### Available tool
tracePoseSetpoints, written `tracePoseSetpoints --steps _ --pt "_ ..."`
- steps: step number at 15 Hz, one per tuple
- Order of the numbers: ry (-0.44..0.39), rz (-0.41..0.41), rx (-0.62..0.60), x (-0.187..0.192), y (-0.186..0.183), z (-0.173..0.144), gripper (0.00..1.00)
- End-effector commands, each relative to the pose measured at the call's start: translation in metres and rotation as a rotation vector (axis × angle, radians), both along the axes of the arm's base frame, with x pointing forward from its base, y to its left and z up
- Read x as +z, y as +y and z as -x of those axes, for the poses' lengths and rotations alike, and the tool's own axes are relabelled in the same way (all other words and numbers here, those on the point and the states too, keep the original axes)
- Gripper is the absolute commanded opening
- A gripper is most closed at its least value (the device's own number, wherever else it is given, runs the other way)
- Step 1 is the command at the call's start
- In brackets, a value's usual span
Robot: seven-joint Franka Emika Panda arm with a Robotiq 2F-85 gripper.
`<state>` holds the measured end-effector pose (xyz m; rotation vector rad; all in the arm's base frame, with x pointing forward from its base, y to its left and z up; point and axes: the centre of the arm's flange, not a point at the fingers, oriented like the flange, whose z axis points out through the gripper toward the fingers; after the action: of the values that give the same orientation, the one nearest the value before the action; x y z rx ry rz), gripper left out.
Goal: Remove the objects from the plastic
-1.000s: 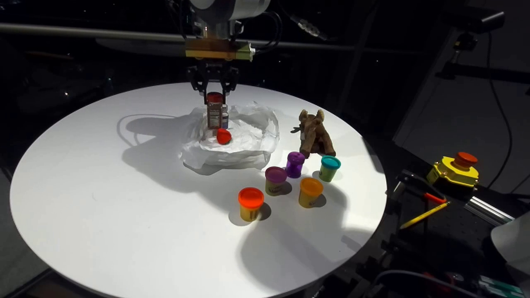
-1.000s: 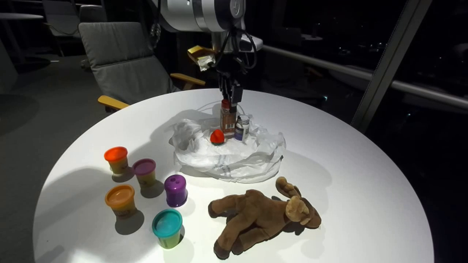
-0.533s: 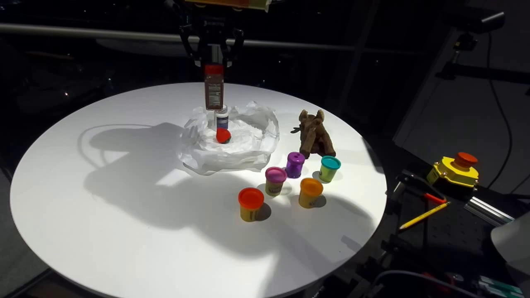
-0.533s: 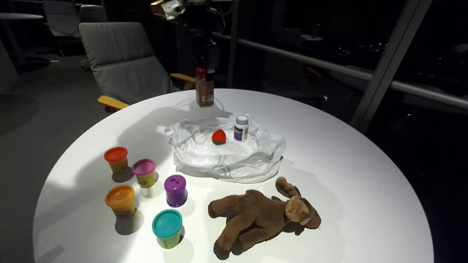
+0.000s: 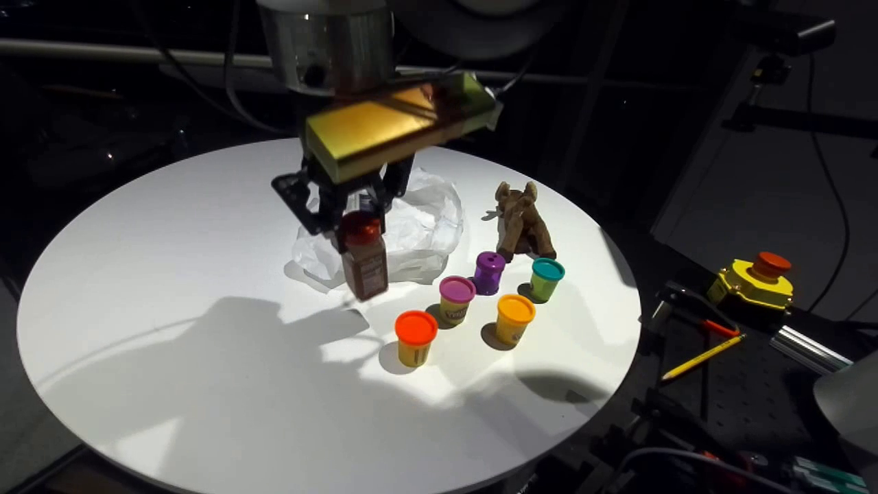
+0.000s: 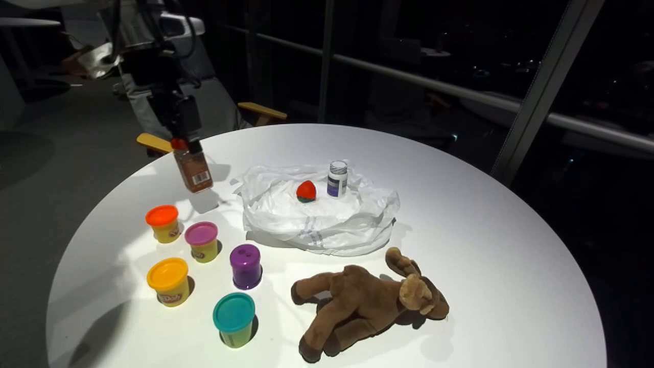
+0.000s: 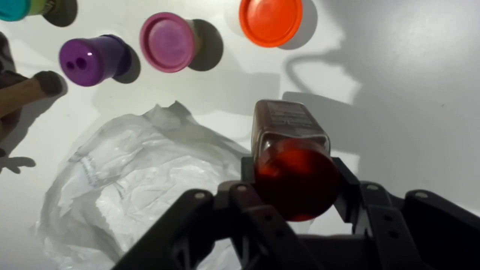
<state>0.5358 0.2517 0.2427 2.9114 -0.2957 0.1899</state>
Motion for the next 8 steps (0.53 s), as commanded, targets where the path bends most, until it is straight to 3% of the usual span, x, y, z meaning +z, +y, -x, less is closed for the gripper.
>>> tracePoseSetpoints --steps 1,4,8 --pt "-0.122 -0.023 0.053 -0.023 0.029 0.044 0.25" --pt "-0.154 -0.034 0.080 -0.039 0.041 0.058 0.25" --pt "-0.167 -0.027 0.070 -0.044 0.032 0.050 0.25"
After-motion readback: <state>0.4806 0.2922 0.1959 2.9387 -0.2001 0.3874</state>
